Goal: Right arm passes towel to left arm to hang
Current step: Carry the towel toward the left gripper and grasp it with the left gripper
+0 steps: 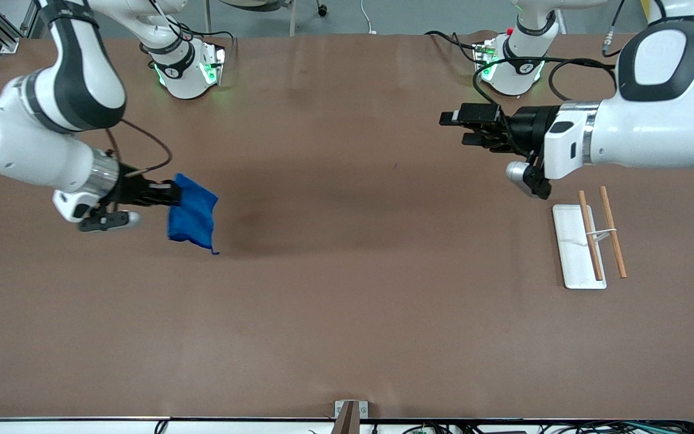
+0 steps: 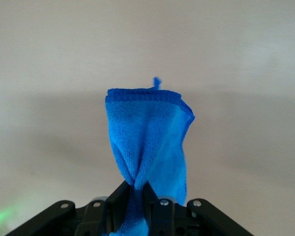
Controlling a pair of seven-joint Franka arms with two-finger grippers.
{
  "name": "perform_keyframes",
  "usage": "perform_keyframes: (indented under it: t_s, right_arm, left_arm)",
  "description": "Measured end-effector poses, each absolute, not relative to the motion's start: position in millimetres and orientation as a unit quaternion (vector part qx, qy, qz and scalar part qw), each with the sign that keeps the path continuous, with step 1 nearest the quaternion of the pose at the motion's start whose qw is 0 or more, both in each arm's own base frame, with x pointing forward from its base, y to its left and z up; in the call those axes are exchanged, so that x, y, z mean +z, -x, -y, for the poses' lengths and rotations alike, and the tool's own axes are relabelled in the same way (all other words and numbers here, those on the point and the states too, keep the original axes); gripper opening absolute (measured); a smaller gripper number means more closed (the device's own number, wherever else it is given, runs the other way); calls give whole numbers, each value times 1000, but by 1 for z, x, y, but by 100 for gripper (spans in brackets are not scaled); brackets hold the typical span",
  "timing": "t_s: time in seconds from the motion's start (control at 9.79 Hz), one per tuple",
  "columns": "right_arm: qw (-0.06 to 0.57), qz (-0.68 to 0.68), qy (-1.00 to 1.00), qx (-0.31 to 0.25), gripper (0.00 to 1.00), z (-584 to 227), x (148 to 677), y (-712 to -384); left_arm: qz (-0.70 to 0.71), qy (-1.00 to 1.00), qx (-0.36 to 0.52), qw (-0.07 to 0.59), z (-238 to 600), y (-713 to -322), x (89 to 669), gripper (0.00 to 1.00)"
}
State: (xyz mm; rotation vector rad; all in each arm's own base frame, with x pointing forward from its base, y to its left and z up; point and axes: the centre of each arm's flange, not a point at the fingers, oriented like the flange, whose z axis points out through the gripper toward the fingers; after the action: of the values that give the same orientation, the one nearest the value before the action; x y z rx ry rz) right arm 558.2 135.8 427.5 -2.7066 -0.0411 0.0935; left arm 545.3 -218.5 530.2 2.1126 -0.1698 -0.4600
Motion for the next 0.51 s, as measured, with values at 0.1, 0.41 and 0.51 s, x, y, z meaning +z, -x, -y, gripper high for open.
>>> perform_keyframes:
  t_s: [0.1, 0.41, 0.51]
  right_arm:
    - [261, 9, 965, 21, 13, -179, 432, -555]
    - [398, -52, 916, 1, 13, -286, 432, -536]
    - [431, -76, 899, -1, 13, -313, 430, -528]
  left_arm:
    - [79, -842, -185, 500, 220, -546, 513, 100]
    - [65, -785, -183, 588, 228, -543, 461, 100]
    - [61, -758, -180, 623, 234, -543, 443, 100]
